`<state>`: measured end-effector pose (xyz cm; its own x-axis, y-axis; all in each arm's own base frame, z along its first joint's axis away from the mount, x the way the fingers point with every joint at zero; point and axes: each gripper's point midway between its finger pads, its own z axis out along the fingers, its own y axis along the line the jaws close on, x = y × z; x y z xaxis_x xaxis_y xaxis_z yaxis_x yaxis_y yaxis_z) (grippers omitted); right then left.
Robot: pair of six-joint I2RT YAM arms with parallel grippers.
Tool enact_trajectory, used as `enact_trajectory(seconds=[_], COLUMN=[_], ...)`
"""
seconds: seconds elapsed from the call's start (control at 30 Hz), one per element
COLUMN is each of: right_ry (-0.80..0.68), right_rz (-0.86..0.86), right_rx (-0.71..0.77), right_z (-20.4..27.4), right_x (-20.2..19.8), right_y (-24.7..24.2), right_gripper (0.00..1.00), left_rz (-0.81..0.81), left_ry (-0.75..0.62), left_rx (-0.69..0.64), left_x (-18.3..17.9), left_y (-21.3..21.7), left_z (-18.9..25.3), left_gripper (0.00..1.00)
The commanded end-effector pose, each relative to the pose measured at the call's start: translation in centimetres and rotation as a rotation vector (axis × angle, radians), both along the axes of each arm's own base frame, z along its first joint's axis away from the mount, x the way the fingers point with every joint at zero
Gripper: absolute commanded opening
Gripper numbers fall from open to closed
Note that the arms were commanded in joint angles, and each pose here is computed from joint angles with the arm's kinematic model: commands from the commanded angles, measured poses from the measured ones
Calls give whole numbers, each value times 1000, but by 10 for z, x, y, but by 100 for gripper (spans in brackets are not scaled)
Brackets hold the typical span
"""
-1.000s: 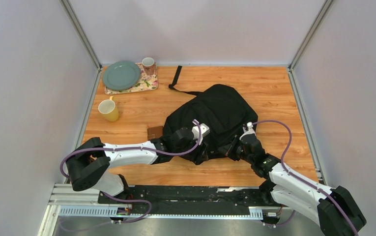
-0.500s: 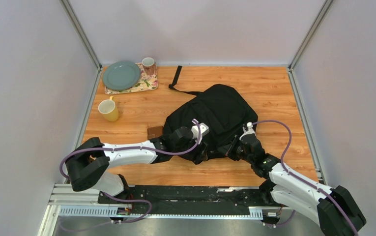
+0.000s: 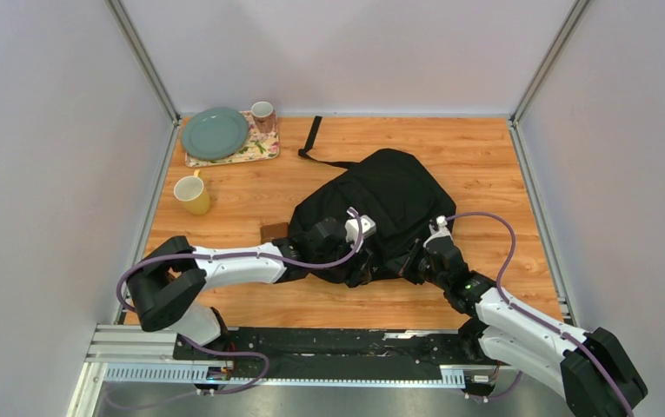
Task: Pack the student bag
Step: Zip the student bag at the center of the board.
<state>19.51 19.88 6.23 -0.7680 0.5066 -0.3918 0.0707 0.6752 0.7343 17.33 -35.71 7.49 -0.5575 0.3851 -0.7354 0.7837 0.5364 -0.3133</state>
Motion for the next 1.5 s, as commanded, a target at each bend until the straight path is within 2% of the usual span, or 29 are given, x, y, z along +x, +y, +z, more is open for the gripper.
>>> enact_trajectory(seconds=[0.0,0.27,0.5,0.73,0.93,1.0,1.2,1.27,1.47], right_ry=[-49,-64,-53,-48,-55,-55,-58,-59,-60], right_rz=[43,45,59,53,49,48,51,48,48], right_rx=[51,57,48,37,41,38,37,35,39], right_z=[23,29,24,17,19,18,19,20,21], right_x=[4,7,5,3,3,3,2,3,4], right_y=[13,14,15,12,11,10,10,10,11], right_gripper=[4,4,4,4,4,4,4,4,4], left_rz=[-17,16,-110,-135,-112,-103,-42,-16,54], left_ry=[-3,64,173,237,302,316,282,246,132], left_rx=[9,54,-78,-226,-237,-242,-191,-190,-76], left_x=[2,-5,-22,-21,-20,-20,-11,-6,15], left_y=[-2,8,-28,-47,-43,-42,-33,-30,-13], left_z=[0,-22,-3,21,13,11,0,4,-4], left_gripper=[70,64,60,57,53,48,47,50,55])
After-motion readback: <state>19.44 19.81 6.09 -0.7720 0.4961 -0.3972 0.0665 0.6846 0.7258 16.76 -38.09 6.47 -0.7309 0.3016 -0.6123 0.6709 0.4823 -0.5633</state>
